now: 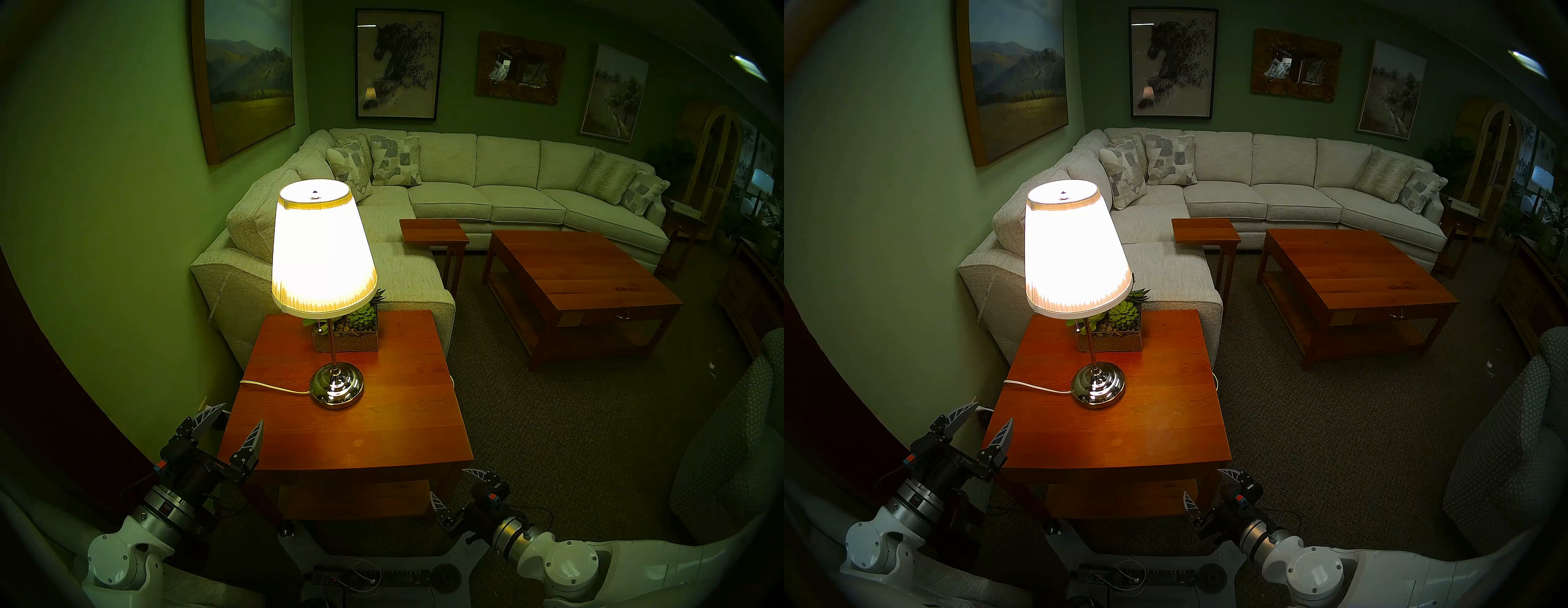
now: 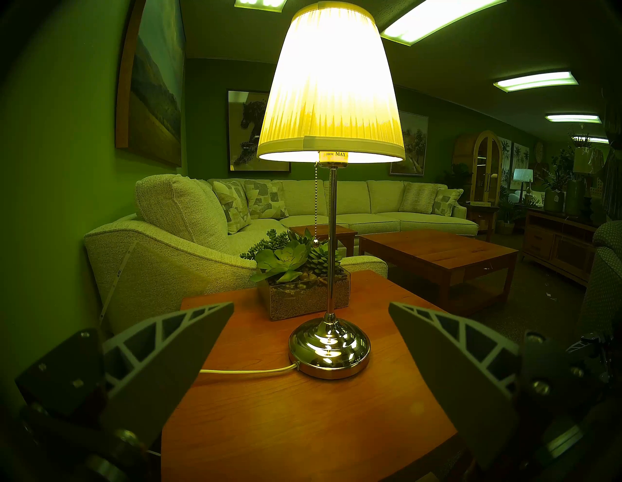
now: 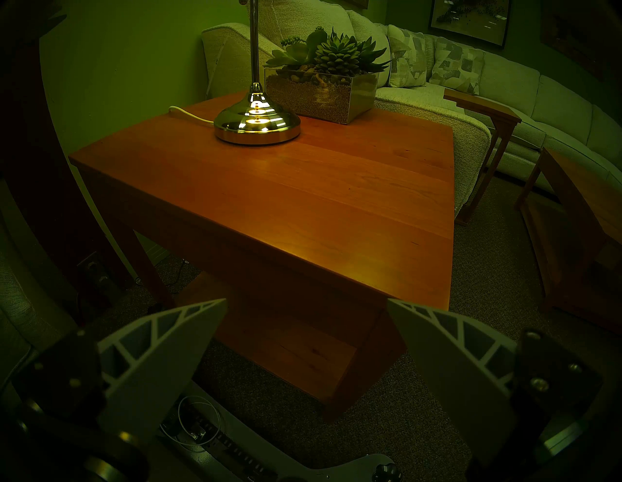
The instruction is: Pull on string to turn off lamp
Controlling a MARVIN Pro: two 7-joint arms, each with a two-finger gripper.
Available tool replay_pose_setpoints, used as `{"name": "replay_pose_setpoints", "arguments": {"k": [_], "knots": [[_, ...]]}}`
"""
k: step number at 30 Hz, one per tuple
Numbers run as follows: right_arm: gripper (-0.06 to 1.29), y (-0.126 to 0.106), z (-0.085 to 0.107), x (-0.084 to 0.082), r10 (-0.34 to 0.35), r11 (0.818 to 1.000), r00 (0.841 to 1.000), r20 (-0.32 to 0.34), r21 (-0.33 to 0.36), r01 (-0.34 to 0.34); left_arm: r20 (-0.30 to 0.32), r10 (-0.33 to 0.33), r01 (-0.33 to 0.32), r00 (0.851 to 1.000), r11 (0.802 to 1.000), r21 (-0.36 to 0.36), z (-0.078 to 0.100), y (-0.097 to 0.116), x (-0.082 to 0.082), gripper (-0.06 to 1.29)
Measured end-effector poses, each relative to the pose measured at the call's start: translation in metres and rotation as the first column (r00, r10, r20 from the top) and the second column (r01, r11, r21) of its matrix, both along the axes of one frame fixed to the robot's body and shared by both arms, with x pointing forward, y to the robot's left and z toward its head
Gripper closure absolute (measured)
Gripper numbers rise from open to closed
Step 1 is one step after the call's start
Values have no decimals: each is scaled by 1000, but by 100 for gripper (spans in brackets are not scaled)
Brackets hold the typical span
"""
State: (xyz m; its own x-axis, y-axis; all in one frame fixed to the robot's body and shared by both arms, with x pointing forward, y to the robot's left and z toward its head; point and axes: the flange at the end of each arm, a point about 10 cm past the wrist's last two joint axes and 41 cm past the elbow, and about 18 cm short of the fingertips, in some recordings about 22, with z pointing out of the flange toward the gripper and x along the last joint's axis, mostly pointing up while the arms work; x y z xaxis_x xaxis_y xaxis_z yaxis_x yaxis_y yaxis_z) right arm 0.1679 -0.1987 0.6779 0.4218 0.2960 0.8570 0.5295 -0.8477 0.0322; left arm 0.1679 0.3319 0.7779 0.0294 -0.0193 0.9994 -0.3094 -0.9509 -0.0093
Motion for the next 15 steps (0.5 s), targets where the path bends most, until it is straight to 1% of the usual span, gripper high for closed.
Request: {"name": "replay_pose_setpoints", "arguments": {"k": [4, 6, 11, 15], "knots": [[-2, 0, 0, 0, 0, 1000, 1000, 0, -1, 0, 22, 9, -9, 1000, 1000, 4, 4, 0, 13, -3], [-2, 0, 0, 0, 0, 1000, 1000, -1, -1, 0, 41, 17, -17, 999, 1000, 6, 8, 1, 22, -3], [-2, -1, -1, 0, 0, 1000, 1000, -1, -2, 0, 68, 30, -31, 997, 1000, 5, 19, 3, 42, -3], [-2, -1, -1, 0, 0, 1000, 1000, -1, -2, 0, 79, 30, -29, 996, 1000, -5, 25, -2, 58, -3]]}}
